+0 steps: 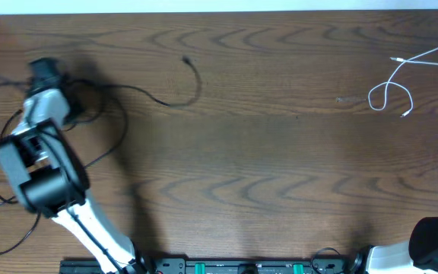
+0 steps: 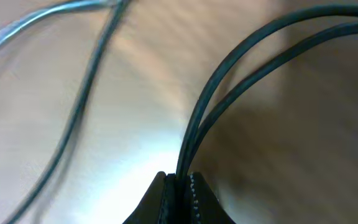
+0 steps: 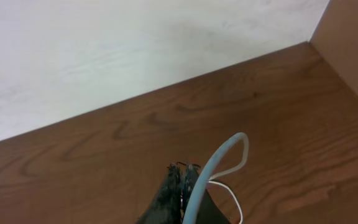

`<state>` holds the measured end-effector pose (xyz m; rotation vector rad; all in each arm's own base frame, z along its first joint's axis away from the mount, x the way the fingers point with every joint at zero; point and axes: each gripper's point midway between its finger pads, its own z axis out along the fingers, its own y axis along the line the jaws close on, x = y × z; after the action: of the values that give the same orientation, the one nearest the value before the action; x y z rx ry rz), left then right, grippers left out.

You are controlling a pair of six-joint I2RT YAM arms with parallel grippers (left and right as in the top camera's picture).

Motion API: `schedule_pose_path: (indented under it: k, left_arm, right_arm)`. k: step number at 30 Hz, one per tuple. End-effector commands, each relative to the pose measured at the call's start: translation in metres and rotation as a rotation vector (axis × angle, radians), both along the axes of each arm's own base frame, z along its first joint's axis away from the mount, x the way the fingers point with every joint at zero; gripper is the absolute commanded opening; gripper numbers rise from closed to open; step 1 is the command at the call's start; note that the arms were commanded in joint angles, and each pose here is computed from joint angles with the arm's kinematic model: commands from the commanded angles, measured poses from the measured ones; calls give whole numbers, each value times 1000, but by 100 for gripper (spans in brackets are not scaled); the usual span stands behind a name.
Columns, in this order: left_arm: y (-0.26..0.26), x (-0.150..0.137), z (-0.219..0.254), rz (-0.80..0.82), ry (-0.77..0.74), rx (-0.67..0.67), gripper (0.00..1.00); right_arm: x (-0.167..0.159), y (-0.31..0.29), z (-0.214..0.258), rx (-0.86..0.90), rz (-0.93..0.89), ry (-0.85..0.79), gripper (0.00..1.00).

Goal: Untangle cables

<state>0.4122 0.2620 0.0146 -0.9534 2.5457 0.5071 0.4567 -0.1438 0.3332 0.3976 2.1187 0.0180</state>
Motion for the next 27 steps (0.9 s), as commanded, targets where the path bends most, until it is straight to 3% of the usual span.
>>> schedule_pose_path:
  k: [1,6,11,12,13,14,15,23,27]
  left_arm:
    - [63,-52,-9,188,14,3,7]
    - [105,-95,-9,313,14,1,7]
    - [113,-102,-8,335,-1,-1,8]
    - [111,-96,-4,321,-24,-14,24]
    - [108,-89,-1,304,-51,-31,48]
    - [104,-75,12,271,-110,-51,84]
    - [102,-69,20,256,-135,-53,89]
    - [58,-17,147,69,-345,78,90]
    - [-6,11,167,-233,-287,92,90]
  right_arm:
    - [0,2,-6,-4,11,22,1]
    - [0,2,-14,4,11,42,1]
    - [1,2,-16,6,12,45,1]
    - [1,2,-16,6,12,45,1]
    - [1,2,-16,6,12,45,1]
    - [1,2,-16,5,12,45,1]
    - [1,2,-16,5,12,45,1]
    - [1,2,-16,6,13,44,1]
    - [1,2,-16,8,15,44,1]
